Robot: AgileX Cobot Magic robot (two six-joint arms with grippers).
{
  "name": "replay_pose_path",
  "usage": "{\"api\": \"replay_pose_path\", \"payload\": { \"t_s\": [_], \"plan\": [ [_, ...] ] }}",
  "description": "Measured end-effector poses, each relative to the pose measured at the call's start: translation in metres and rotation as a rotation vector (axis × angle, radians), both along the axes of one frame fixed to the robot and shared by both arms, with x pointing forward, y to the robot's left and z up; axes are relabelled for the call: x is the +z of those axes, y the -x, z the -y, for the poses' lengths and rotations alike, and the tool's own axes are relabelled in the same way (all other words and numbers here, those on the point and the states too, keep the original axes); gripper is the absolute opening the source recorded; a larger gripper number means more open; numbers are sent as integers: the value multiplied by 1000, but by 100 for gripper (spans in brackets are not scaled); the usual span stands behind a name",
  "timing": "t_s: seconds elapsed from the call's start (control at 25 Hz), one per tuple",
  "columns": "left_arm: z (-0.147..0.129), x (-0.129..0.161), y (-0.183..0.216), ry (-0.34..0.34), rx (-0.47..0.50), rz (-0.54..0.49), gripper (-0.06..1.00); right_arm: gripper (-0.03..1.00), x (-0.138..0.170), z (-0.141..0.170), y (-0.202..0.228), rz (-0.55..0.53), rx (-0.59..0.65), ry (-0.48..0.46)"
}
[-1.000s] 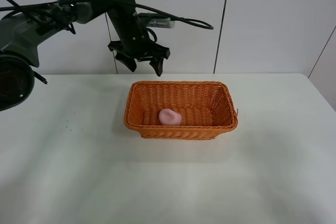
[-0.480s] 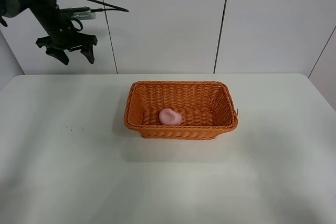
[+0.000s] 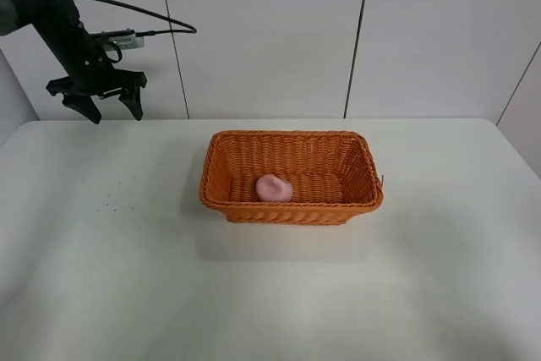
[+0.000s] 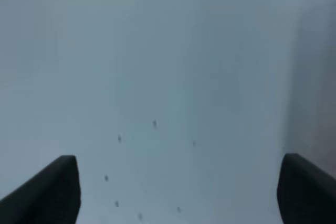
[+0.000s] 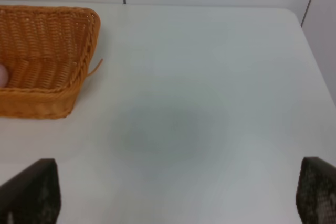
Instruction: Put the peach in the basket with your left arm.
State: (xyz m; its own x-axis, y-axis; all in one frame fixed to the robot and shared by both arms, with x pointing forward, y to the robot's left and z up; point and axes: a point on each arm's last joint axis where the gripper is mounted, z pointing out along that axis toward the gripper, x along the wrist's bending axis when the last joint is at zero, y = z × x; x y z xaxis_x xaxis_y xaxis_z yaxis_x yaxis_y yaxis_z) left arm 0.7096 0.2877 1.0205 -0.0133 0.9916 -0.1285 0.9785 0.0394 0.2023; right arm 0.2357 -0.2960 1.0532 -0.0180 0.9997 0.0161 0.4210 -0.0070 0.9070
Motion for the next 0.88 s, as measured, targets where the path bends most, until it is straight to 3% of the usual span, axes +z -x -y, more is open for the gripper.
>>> {"api": "replay_pose_path", "payload": {
  "t_s": [0.24, 0.6, 0.88],
  "plan": [
    [0, 43, 47, -2, -2, 17, 79, 69, 0, 0, 0, 0, 0, 0],
    [-1, 108, 167, -13, -31, 102, 79, 69, 0, 0, 0, 0, 0, 0],
    [-6, 111, 274, -61, -34, 152, 78, 69, 0, 0, 0, 0, 0, 0]
  ]
}}
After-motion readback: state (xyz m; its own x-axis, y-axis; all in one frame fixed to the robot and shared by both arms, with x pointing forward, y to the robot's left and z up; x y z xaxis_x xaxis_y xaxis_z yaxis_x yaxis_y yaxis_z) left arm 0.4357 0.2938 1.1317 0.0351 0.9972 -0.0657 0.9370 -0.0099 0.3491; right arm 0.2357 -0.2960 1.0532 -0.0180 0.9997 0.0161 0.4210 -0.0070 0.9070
